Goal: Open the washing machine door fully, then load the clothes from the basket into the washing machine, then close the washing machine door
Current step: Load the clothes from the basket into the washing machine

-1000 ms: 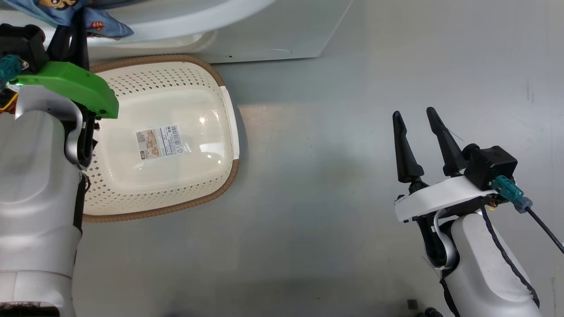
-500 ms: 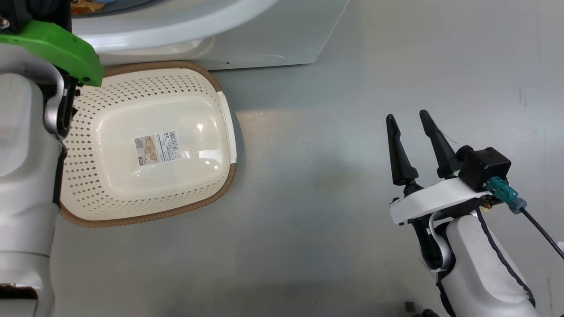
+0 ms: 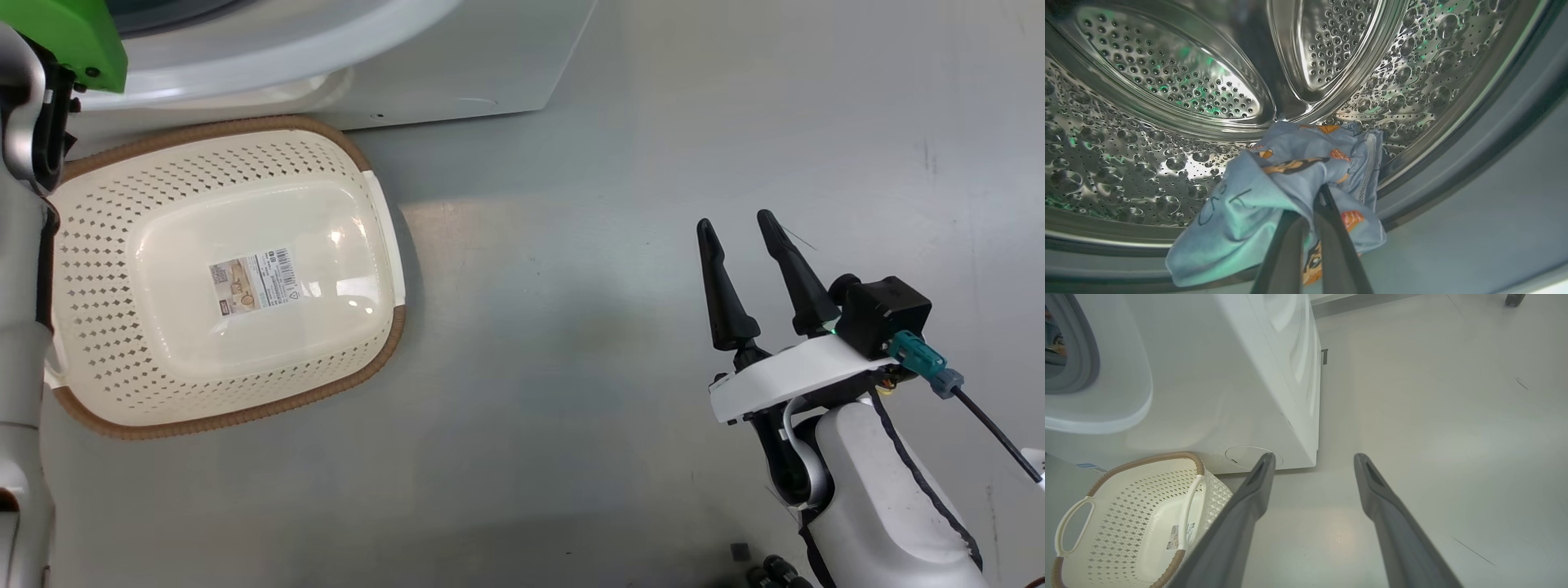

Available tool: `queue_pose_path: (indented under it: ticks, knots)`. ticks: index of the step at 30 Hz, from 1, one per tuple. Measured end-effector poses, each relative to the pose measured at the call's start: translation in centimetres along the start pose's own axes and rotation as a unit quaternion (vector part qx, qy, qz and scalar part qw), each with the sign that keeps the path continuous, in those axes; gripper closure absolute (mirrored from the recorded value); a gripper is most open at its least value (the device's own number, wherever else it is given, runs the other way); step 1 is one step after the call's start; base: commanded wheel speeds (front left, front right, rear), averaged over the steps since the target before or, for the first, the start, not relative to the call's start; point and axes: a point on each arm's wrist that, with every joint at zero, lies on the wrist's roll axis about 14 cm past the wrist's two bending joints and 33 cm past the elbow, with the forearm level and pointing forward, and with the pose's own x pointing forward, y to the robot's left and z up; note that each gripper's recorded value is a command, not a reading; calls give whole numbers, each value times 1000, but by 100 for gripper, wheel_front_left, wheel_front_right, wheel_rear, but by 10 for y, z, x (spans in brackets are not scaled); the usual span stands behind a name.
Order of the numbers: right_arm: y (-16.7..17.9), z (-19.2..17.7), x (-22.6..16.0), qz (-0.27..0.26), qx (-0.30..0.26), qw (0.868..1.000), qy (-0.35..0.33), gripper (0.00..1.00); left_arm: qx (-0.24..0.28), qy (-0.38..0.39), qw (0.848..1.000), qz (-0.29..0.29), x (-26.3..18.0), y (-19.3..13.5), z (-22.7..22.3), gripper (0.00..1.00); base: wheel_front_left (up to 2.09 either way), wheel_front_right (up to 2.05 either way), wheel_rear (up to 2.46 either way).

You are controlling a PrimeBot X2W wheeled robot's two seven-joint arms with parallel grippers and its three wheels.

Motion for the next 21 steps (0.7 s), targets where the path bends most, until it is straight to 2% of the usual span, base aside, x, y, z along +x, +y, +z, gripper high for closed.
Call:
queue_pose_path:
  ticks: [7,21]
  knots:
    - [-8,-4,-2,-13,5,1000,5,0,-4,9,1000,-6,14,-3,-1,100,0,0,0]
    - [-20,-26,2,-31,10,999,30,0,-6,6,1000,3,41,15,-1,100,0,0,0]
